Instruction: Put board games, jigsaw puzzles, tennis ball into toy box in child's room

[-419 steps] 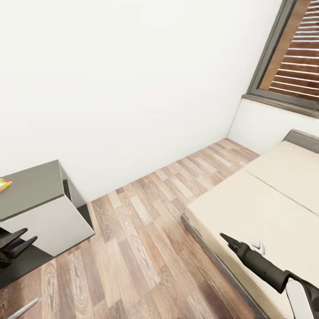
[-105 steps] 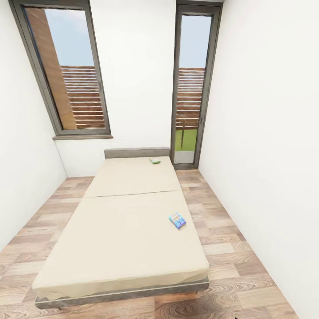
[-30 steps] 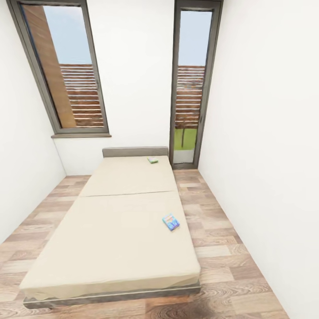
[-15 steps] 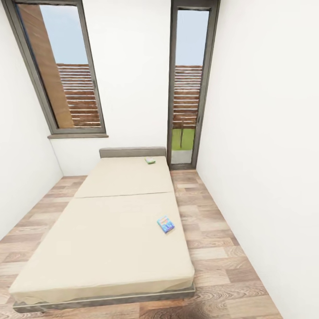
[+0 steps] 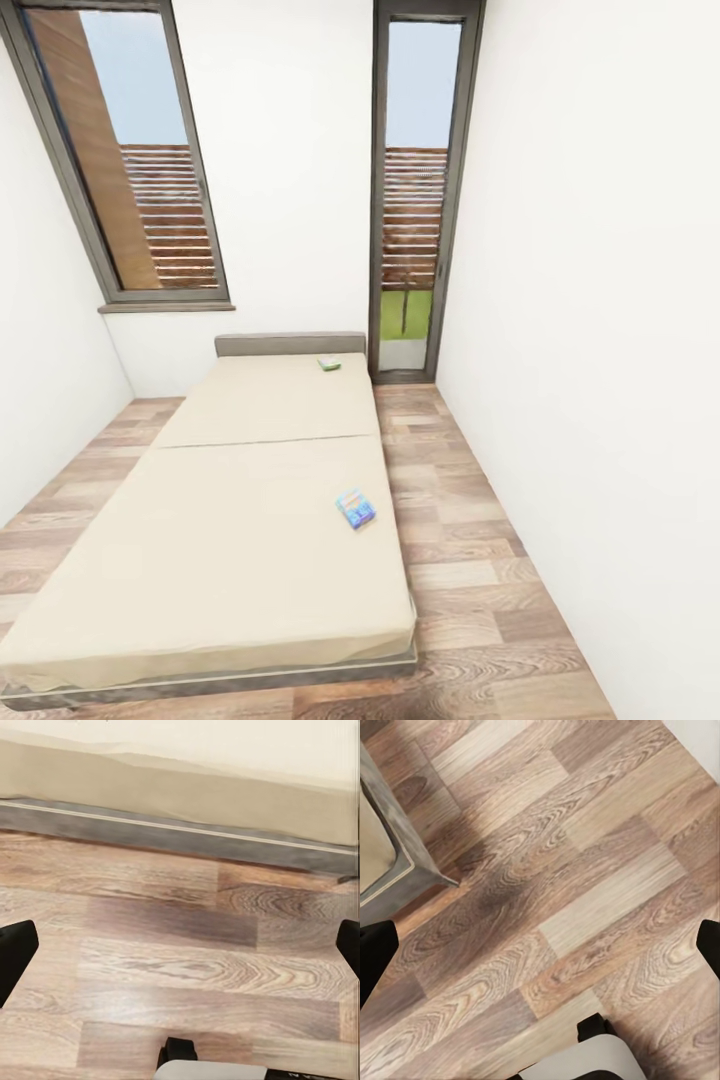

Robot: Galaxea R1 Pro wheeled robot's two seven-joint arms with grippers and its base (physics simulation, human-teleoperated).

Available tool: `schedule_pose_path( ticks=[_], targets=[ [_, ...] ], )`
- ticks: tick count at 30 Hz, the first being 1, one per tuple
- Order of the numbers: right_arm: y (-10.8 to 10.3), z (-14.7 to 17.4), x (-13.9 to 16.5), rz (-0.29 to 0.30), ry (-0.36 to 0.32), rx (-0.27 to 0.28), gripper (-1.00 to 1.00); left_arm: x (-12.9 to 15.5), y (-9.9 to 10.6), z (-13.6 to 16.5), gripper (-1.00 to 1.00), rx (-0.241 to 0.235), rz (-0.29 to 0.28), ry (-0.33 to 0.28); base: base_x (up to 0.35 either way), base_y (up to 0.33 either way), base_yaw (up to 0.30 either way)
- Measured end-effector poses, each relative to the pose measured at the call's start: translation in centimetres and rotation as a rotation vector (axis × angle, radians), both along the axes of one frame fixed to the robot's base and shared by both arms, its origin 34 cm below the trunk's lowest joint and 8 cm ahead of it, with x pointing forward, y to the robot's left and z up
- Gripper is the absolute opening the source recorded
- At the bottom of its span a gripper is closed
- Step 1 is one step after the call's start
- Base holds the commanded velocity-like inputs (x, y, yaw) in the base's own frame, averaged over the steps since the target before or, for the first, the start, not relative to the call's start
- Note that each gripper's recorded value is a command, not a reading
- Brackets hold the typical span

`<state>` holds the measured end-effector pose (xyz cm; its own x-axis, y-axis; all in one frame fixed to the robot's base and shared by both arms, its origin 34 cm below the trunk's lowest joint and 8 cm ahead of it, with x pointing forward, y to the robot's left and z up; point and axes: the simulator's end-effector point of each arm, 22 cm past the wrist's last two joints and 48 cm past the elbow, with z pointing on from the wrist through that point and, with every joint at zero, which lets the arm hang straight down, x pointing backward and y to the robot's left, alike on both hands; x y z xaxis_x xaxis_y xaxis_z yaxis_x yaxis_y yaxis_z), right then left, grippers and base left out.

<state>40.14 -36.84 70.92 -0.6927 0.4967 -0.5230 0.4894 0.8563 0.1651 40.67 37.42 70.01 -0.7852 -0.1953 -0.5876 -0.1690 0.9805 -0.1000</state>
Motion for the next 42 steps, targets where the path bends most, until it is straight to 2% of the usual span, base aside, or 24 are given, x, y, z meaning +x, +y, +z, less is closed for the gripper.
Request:
schedule_pose_path(
  ticks=[18, 20, 22, 26, 33, 42],
  targets=[
    [0.4, 0.1, 0.2, 0.007, -0.013, 0.007, 1.00, 0.0, 0.0, 0.0, 1.00, 0.000, 0.000, 0.000, 0.153, -0.158, 0.000],
    [0.7, 0.1, 0.3, 0.017, -0.012, 0.008, 1.00, 0.0, 0.0, 0.0, 1.00, 0.000, 0.000, 0.000, 0.079, -0.063, 0.000],
    [1.8, 0.0, 0.5, 0.054, -0.008, 0.009, 1.00, 0.0, 0.0, 0.0, 1.00, 0.000, 0.001, 0.000, 0.022, -0.018, 0.000],
    [2.2, 0.0, 0.7, 0.070, -0.008, 0.007, 1.00, 0.1, 0.0, 0.0, 1.00, 0.000, 0.001, -0.001, 0.009, -0.008, 0.000],
    [2.4, 0.0, 0.7, 0.076, -0.009, 0.008, 1.00, 0.1, 0.0, 0.0, 1.00, 0.000, 0.001, -0.001, 0.031, -0.034, 0.000],
    [2.5, 0.0, 0.8, 0.078, -0.010, 0.008, 1.00, 0.0, 0.0, 0.0, 1.00, -0.001, 0.000, 0.001, 0.191, -0.185, 0.000]
  ],
)
